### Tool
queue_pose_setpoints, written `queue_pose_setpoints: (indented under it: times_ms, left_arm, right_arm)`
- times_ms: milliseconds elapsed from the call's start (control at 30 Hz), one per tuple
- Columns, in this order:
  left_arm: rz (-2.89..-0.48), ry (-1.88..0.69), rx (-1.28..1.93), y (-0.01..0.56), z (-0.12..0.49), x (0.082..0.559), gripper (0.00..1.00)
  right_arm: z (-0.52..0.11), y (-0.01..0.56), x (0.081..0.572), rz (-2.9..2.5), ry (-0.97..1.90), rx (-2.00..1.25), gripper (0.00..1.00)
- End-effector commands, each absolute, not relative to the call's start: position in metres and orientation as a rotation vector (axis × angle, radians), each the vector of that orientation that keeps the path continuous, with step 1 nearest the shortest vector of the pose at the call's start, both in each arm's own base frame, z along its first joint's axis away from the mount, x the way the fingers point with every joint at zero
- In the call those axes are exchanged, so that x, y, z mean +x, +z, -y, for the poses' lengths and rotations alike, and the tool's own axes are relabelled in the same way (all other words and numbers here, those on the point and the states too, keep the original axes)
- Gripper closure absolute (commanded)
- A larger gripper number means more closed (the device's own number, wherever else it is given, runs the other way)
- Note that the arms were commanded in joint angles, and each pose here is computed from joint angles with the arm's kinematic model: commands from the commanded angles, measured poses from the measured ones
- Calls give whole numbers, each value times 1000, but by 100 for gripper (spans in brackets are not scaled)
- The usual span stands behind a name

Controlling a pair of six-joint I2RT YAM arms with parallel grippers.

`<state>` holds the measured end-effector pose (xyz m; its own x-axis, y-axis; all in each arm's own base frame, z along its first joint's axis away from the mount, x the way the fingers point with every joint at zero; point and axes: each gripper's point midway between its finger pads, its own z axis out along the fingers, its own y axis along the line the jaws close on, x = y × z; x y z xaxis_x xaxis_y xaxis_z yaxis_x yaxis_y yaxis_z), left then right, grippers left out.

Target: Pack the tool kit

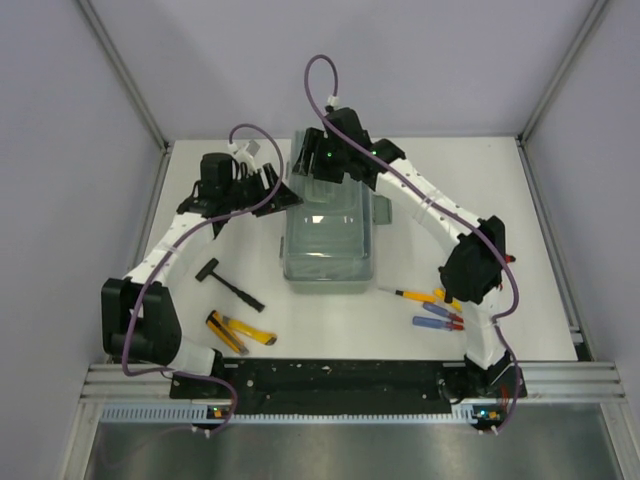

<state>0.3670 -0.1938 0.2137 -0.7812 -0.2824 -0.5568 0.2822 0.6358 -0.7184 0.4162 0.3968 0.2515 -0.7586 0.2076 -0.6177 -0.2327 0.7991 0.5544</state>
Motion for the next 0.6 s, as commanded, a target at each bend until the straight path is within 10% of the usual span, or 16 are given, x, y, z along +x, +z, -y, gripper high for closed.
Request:
queue_pose_setpoints:
  times_ms: [0, 567]
  left_arm:
    - [-2305, -1147, -31, 185, 202, 360, 41]
    - [-2226, -1166, 65, 217, 208, 372, 38]
  right_arm:
    - [-405, 228, 405, -2375, 780, 22, 40]
    - [-425, 267, 401, -2306, 1395, 79, 41]
